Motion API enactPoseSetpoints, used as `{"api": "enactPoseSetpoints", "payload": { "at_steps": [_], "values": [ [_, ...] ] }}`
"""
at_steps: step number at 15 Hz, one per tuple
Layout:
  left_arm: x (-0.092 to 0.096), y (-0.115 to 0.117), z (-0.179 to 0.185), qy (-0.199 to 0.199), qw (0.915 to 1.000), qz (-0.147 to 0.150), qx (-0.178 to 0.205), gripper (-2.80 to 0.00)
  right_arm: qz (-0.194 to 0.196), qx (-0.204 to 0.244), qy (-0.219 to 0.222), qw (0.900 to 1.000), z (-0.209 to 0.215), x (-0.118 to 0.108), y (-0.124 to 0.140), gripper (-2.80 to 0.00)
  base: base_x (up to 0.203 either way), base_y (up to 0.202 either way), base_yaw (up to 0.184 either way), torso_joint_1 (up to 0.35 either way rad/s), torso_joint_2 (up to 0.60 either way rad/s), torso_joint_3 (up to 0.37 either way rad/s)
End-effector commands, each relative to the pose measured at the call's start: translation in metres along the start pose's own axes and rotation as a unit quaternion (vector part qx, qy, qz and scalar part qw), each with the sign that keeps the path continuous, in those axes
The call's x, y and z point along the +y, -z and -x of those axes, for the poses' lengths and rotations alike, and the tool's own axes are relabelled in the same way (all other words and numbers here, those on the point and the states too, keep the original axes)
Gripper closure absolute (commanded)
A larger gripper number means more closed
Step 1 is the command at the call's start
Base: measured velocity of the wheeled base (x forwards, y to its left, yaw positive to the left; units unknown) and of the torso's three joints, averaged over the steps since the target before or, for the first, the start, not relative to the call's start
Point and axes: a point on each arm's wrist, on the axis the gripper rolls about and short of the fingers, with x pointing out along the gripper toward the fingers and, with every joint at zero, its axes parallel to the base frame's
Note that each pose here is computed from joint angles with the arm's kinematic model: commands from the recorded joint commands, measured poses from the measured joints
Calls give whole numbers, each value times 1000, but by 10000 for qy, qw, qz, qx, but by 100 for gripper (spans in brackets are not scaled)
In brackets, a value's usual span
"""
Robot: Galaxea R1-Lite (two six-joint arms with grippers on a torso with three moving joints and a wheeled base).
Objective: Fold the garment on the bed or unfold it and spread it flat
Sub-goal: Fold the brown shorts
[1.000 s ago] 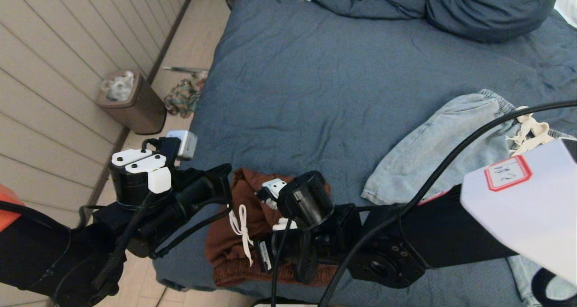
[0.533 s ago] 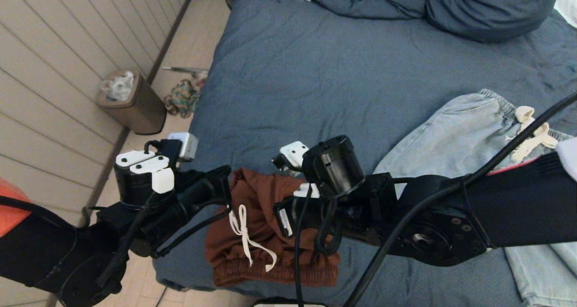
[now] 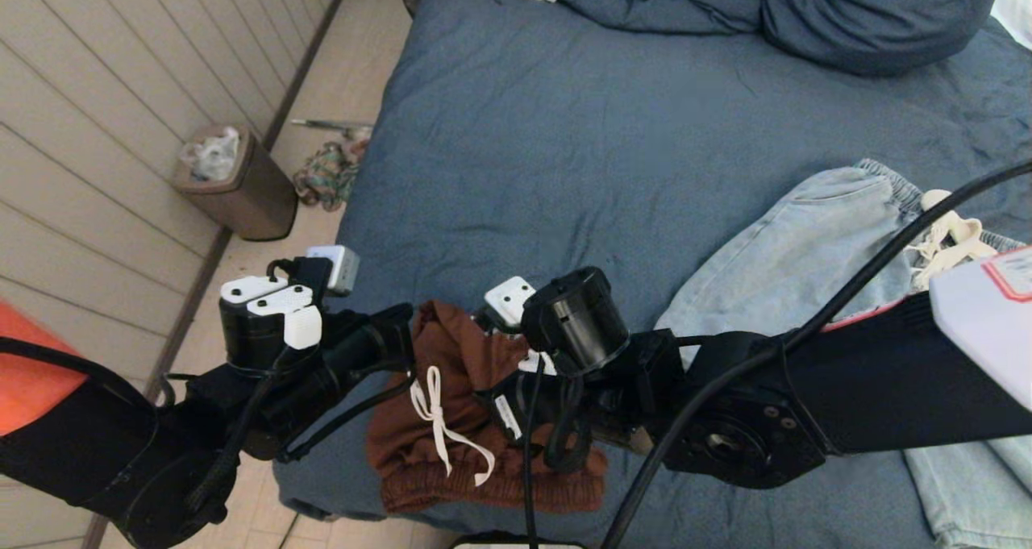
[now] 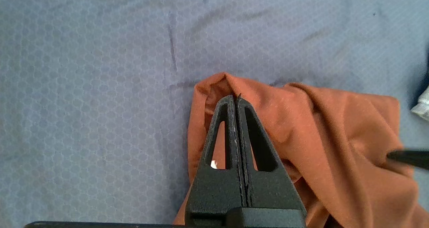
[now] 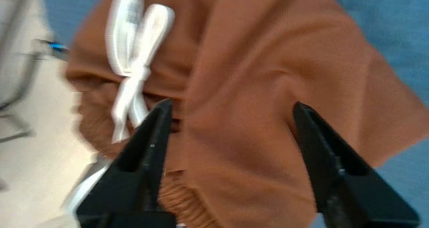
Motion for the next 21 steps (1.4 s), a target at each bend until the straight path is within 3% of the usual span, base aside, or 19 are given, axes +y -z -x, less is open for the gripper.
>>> {"api": "enactPoseSetpoints", "payload": {
  "at_steps": [1, 4, 5, 16, 21],
  "values": [
    [0, 2, -1, -11, 10000, 8, 7, 0, 76, 102, 166, 9998, -11, 4, 8, -280, 0, 0, 0, 0, 0, 0],
    [0, 4, -2, -11, 10000, 2, 46, 0, 72, 52, 170, 9998, -17, 7, 10, -280, 0, 0, 0, 0, 0, 0],
    [1, 6, -3, -21, 10000, 1, 73, 0, 83, 77, 164, 9998, -18, 8, 11, 0, 0, 0, 0, 0, 0, 0],
    [1, 8, -5, -22, 9999, -1, 122, 0, 182, -3, 66, 9998, -10, 17, 11, 0, 0, 0, 0, 0, 0, 0],
    [0, 5, -3, -7, 10000, 1, 56, 0, 438, -226, -568, 9972, 19, 65, 8, 0, 0, 0, 0, 0, 0, 0]
  ]
}}
